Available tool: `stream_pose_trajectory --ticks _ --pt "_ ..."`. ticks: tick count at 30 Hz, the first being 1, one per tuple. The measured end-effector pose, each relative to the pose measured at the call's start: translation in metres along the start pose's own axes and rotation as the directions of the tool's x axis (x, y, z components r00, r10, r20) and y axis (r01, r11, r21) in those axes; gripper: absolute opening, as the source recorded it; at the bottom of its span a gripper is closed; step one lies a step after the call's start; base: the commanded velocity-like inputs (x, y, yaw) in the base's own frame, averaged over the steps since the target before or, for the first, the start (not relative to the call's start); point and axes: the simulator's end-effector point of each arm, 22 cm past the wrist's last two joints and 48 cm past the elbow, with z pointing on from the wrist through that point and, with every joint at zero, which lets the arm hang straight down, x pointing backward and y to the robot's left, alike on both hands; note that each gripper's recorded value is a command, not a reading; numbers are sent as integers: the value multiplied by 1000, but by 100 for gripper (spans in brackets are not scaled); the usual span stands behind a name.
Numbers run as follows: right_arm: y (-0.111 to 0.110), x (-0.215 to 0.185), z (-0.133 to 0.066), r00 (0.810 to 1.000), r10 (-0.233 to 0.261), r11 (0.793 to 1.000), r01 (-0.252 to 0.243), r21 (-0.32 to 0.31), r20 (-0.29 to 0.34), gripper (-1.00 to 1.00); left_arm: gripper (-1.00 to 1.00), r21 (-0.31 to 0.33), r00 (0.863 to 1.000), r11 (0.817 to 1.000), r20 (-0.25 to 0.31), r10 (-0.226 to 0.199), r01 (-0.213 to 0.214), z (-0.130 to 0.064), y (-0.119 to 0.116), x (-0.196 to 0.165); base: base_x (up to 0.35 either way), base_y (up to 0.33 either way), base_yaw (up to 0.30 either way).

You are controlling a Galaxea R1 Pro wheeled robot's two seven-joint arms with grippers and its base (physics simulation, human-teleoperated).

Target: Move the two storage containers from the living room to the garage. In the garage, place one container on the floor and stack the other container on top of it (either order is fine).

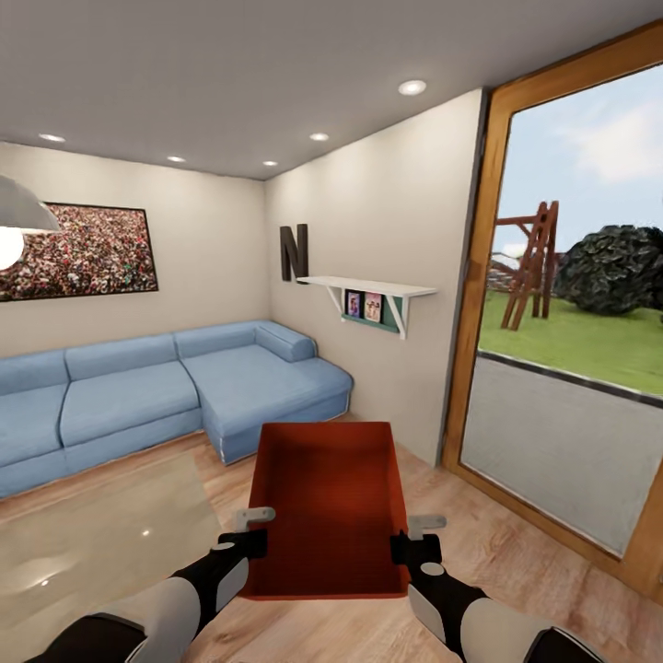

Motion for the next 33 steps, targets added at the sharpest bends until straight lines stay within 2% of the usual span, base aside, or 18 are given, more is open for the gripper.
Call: stream_pose_trajectory --ticks 15,33 --pt "0 0 0 1000 0 1000 0 1 2 -100 -100 0 1000 1000 2 0 0 0 0 0 0 0 36" --pt "0 -1 0 1000 0 1000 0 1 4 -100 -100 0 1000 1000 4 0 0 0 0 -1 0 0 262"
